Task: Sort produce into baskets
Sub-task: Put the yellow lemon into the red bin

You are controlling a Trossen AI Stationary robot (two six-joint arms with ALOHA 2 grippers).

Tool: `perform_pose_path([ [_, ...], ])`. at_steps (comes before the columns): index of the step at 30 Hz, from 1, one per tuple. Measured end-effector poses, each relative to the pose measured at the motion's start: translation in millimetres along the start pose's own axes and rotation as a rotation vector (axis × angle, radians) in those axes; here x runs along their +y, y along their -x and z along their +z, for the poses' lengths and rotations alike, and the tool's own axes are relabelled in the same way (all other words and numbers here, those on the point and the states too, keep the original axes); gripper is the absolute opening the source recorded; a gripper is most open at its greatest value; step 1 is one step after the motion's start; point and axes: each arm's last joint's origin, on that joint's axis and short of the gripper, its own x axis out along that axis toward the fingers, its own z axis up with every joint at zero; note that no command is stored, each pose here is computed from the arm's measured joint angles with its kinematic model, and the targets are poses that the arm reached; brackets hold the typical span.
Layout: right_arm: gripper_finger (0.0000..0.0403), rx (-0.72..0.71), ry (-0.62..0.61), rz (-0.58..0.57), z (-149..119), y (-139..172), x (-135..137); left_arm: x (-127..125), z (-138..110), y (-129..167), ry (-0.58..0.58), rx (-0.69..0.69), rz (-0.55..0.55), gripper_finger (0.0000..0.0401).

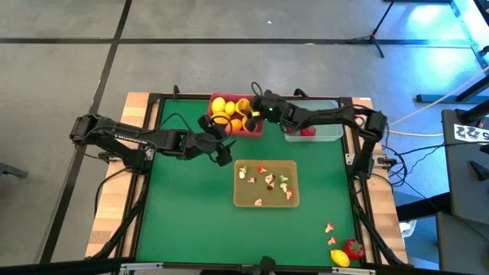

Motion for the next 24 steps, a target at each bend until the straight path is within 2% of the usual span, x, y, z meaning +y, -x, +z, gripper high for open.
perform_pose_path([
  [6, 0.0198, 0.053, 0.014, 0.002, 1, -20, 7, 0, 0, 0, 0.001, 0.003, -0.002, 0.0309],
  [13, 0.0198, 0.052, 0.014, -0.011, 10, -22, 6, -1, -3, 1, 0.019, 0.029, -0.007, 0.0309],
  [24, 0.0198, 0.065, 0.023, -0.017, 9, -22, 6, -1, -6, 1, 0.020, 0.048, -0.005, 0.0309],
])
